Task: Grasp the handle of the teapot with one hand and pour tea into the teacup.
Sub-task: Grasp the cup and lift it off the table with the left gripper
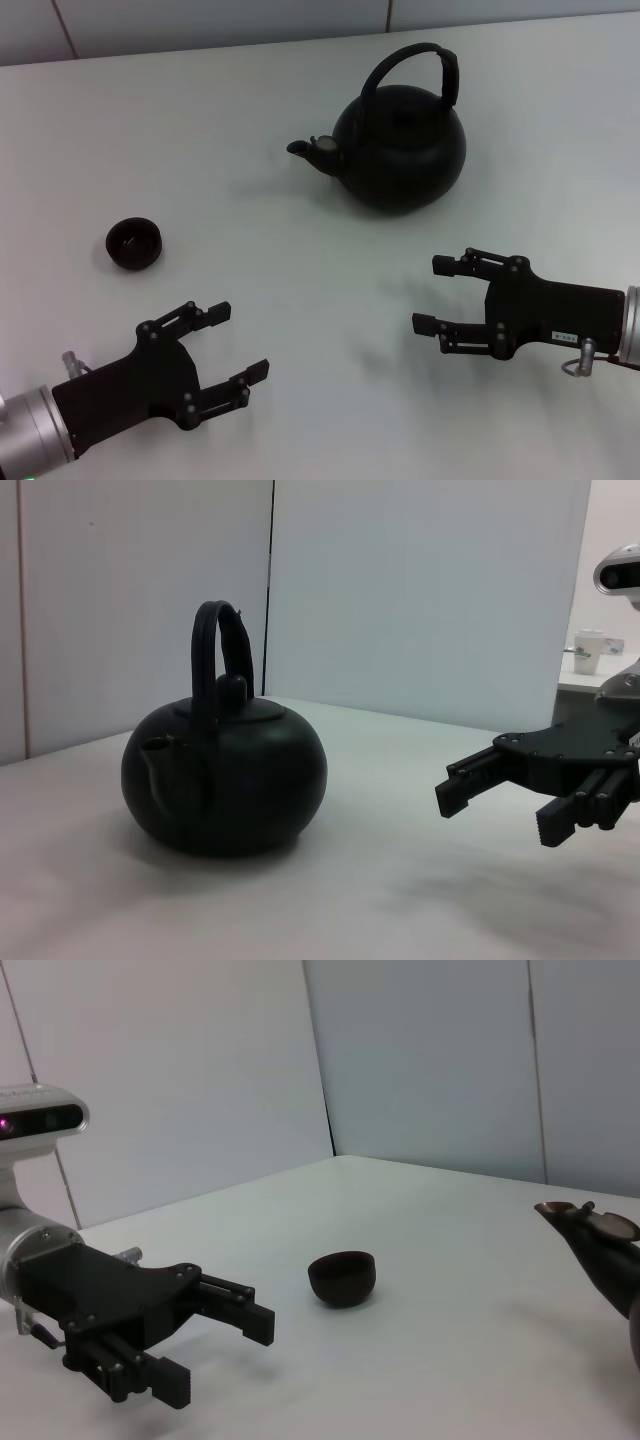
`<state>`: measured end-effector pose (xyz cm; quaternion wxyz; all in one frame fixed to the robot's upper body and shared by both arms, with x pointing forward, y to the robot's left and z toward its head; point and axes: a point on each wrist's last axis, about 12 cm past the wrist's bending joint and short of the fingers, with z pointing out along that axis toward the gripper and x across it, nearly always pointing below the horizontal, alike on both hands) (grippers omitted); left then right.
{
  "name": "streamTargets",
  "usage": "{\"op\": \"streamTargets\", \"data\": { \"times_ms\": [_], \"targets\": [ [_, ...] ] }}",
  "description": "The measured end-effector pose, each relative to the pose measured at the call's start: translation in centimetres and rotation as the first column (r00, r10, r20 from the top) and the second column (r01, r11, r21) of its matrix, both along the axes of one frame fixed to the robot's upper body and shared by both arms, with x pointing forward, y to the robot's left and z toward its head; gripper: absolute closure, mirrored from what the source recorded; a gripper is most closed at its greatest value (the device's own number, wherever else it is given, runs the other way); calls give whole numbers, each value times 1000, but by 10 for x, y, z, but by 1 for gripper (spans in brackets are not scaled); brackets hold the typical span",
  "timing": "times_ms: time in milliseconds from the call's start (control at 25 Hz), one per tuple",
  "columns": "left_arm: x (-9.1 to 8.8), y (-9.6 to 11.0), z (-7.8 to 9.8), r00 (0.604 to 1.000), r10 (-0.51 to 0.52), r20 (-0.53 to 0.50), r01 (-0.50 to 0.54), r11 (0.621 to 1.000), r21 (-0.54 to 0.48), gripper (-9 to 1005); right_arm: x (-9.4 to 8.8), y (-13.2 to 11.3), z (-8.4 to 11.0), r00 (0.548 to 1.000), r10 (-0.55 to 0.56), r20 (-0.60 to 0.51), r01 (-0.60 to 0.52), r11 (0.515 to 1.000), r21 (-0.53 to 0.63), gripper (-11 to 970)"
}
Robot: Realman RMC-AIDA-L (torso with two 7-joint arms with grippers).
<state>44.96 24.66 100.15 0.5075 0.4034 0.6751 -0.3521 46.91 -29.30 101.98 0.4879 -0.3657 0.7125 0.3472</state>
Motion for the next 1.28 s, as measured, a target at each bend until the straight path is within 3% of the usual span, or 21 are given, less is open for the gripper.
{"op": "streamTargets", "data": {
  "times_ms": [680,880,960,1000,1040,1120,1280],
  "targets": [
    [1,0,1,1000,-1,3,1,1000,-1,197,-1,0,-1,1000,-2,-3,2,1000,0,133],
    [8,14,12,987,142,75,-139,989,-50,197,-1,0,-1,1000,-1,-2,1,1000,0,133],
    [8,14,12,987,142,75,-139,989,-50,197,-1,0,-1,1000,-1,0,1,1000,0,133],
    [20,27,14,962,262,79,-258,965,-55,197,-1,0,-1,1000,0,0,0,1000,0,133],
    [26,31,14,949,305,82,-303,952,-41,197,-1,0,-1,1000,0,1,0,1000,0,133],
    [26,31,14,949,305,82,-303,952,-41,197,-1,0,0,1000,0,1,0,1000,0,133],
    [46,41,19,917,380,118,-382,924,-11,197,-1,1,0,1000,2,2,-2,1000,3,132]
  ]
}}
